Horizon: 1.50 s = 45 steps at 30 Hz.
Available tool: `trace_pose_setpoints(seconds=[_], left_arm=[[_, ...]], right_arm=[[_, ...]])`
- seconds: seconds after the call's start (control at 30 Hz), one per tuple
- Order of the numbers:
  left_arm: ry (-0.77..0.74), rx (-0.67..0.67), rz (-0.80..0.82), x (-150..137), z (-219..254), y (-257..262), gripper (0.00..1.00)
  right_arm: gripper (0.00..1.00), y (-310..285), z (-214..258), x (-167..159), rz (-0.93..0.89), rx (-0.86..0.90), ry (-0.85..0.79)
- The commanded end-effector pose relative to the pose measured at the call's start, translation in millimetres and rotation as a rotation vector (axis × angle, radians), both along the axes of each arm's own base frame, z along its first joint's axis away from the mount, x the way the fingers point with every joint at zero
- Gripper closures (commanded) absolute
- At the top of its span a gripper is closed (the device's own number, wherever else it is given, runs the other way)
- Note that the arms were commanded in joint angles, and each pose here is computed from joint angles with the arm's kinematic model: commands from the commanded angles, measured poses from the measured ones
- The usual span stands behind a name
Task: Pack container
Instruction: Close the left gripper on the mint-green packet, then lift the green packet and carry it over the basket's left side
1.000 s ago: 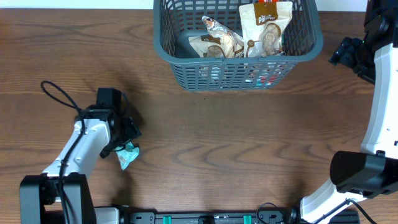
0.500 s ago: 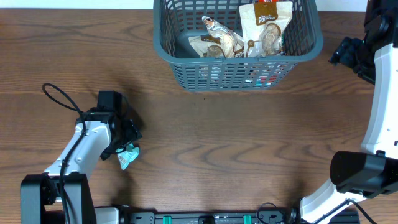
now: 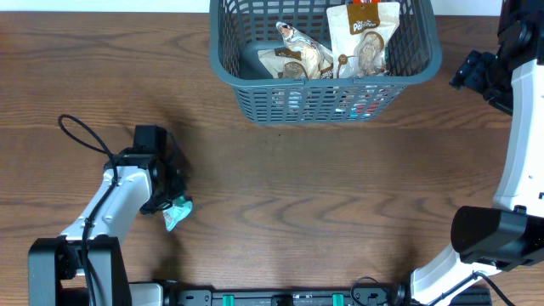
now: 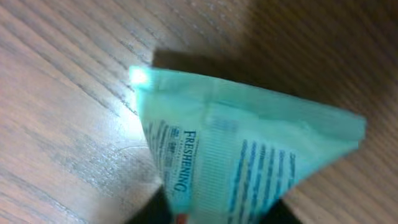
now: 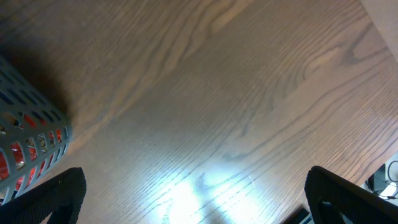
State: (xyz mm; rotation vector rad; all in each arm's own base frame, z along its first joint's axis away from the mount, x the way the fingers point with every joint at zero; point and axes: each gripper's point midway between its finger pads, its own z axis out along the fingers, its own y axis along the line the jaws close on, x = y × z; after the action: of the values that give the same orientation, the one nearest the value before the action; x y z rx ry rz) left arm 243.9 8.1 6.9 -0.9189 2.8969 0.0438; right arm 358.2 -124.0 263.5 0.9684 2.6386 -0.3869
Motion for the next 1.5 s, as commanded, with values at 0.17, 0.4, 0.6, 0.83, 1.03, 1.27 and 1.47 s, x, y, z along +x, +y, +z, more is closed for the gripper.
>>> trace_pose_setpoints(seconds=[0.17,0.4,0.6,0.83,1.03,1.27,1.47], left_arm=[[0.020,0.004,0.056,-5.4,-3.4,2.6,0.94],[-0.028,0.003,0.048,9.6,15.1,2.5,0.94],[-0.253,0.021,-0.063,61.5,108.9,-3.8,0.94],[-0.747,0.027,-0.182,119.0,300.5,-30.6,0.94],[-1.079,-0.046,-0.253,137.6,408.7,-76.4,0.94],[-1.384,-0.224,-0.238,165.7,476.4,-129.4,0.94],[-1.463,-0.418,-0.169,214.8,471.8,-180.1,0.94]], right_arm=[[0.01,-6.4,-0.9,-2.2,-0.030,-0.015,0.004],[0.01,-6.4,-0.9,-2.2,-0.030,-0.015,0.004],[0.01,-6.4,-0.9,-2.2,-0.030,-0.015,0.004],[0.01,-6.4,-0.9,-2.2,-0.030,-0.015,0.004],[0.01,-6.4,-0.9,-2.2,-0.031,-0.015,0.004],[0.01,-6.4,-0.9,-2.2,-0.030,-0.015,0.004],[0.01,-6.4,-0.9,-2.2,-0.030,-0.015,0.004]])
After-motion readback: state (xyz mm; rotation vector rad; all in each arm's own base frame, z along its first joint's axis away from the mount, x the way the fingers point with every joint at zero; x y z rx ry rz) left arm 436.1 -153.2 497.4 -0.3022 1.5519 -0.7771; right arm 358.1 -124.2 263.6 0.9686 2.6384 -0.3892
